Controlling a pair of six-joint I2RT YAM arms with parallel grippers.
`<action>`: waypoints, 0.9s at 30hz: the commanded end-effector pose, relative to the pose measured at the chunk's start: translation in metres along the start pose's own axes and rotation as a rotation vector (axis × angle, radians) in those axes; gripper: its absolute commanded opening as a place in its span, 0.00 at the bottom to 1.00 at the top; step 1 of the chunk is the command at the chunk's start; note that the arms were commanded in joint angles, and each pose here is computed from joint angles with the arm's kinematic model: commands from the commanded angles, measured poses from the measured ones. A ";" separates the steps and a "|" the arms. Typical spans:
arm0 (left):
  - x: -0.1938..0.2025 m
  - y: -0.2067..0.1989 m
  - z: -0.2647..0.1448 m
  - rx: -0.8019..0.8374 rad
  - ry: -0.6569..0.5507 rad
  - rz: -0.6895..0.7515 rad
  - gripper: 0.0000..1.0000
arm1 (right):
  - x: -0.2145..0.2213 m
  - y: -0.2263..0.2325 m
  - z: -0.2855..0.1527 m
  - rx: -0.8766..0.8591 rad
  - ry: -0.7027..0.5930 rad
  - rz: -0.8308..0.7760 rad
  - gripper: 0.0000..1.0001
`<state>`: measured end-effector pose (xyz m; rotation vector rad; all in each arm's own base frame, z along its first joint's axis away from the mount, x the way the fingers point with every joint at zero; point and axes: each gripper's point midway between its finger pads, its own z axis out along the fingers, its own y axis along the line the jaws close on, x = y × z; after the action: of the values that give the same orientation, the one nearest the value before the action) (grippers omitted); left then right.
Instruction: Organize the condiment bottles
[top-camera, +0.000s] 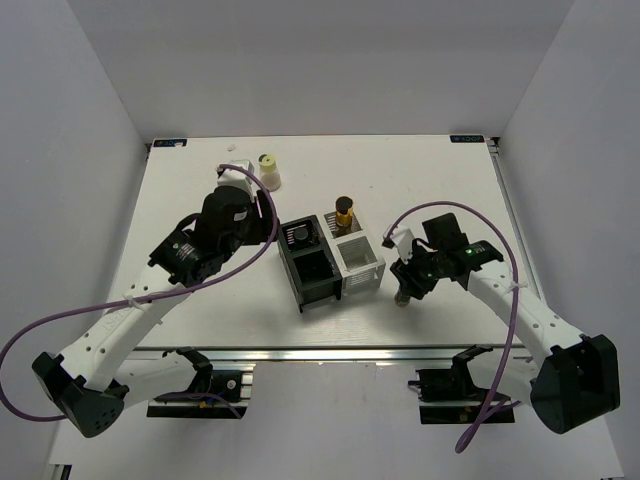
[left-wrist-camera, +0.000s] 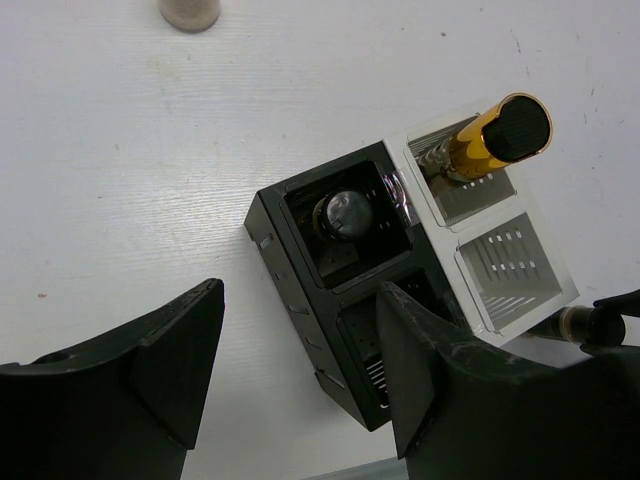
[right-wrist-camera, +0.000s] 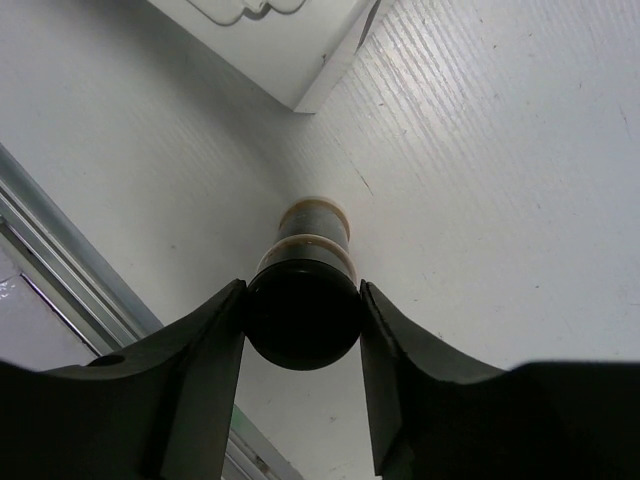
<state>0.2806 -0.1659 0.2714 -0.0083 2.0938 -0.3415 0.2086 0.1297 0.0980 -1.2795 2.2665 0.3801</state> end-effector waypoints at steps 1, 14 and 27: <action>-0.001 0.003 -0.003 -0.008 -0.015 -0.009 0.72 | -0.007 -0.003 0.000 0.010 -0.036 -0.012 0.46; -0.003 0.004 -0.003 -0.014 -0.020 0.006 0.73 | -0.042 0.052 -0.080 -0.262 -0.160 -0.411 0.00; -0.012 0.007 -0.008 -0.028 -0.050 0.006 0.73 | -0.156 0.087 -0.154 -0.449 -0.556 -0.499 0.00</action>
<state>0.2819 -0.1626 0.2707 -0.0083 2.0899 -0.3169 0.1563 0.1891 0.2705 -1.7354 1.5201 0.8245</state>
